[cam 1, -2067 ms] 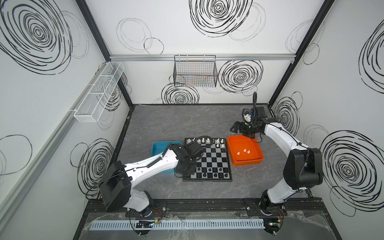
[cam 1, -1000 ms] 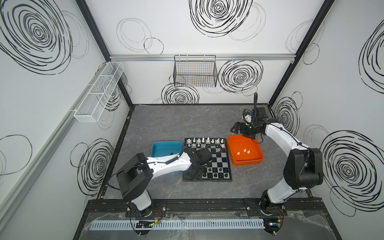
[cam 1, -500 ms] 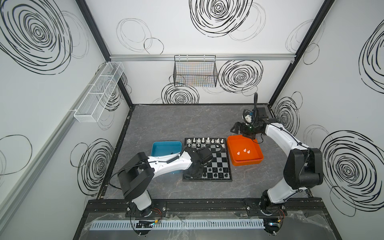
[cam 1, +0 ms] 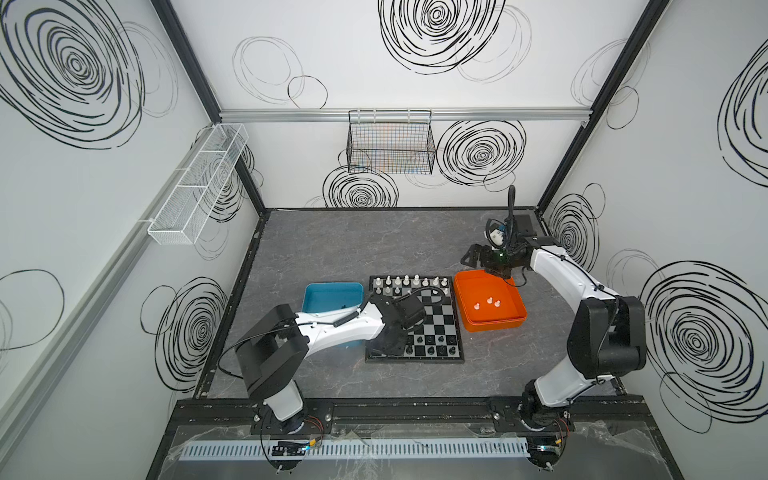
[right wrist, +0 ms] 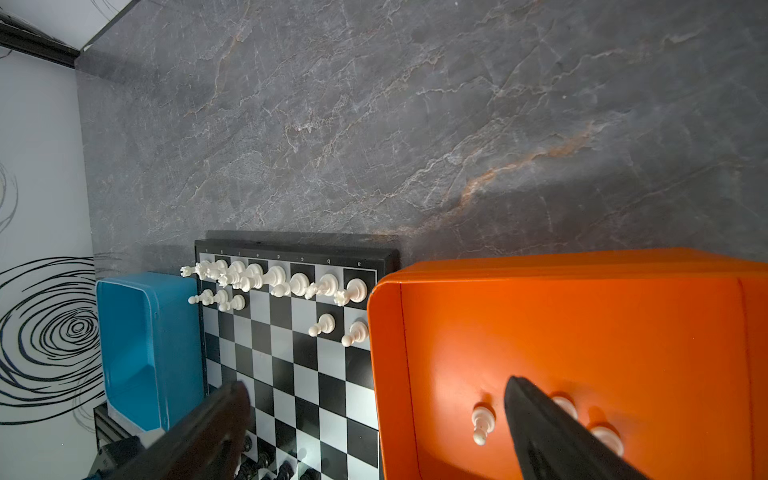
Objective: Set up the chess pieces on the board
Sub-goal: 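Lower the black knight onto the near-row corner square and open the left gripper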
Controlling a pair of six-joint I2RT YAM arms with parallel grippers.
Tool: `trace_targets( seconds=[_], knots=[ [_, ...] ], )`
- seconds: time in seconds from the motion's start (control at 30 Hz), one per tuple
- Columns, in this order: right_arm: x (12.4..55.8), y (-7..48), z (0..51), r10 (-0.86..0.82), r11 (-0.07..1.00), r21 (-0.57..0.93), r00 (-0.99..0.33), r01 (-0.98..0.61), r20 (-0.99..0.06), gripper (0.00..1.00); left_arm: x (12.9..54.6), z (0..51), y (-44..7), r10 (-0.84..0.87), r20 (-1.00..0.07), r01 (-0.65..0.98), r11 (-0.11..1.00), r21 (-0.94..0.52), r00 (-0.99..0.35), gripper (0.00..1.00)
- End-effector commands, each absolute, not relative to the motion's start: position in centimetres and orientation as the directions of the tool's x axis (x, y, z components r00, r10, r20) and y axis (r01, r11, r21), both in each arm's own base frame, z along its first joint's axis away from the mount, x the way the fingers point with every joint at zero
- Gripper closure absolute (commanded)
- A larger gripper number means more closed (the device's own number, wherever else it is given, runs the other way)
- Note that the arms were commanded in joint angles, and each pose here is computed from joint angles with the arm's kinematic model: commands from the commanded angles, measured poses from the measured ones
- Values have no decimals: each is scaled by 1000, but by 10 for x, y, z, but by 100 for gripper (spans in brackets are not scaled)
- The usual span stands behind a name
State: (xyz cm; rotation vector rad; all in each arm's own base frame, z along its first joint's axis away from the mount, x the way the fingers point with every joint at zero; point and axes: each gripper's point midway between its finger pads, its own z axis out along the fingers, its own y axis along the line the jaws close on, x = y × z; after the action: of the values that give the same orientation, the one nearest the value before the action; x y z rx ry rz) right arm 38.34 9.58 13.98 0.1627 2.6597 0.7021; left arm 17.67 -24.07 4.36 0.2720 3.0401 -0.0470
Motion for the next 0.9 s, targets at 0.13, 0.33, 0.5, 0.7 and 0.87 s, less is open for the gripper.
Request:
trace_targets(
  seconds=[0.13,0.33,0.5,0.7,0.87],
  knots=[
    [377,93,135,199,871,491,-927,18,-318,0,177,45,-243,174,-87,176,984,-18,-981,81],
    [378,93,136,199,871,491,-927,18,-319,0,176,48,-246,180,-85,182,983,-27,-980,76],
    [377,93,137,199,872,489,-926,17,-322,0,175,53,-249,184,-87,187,982,-32,-979,74],
    [378,93,139,199,871,490,-924,15,-325,0,173,55,-249,187,-85,191,981,-33,-979,72],
    [377,93,139,198,870,492,-925,15,-324,0,171,54,-246,190,-80,193,981,-25,-978,72]
  ],
)
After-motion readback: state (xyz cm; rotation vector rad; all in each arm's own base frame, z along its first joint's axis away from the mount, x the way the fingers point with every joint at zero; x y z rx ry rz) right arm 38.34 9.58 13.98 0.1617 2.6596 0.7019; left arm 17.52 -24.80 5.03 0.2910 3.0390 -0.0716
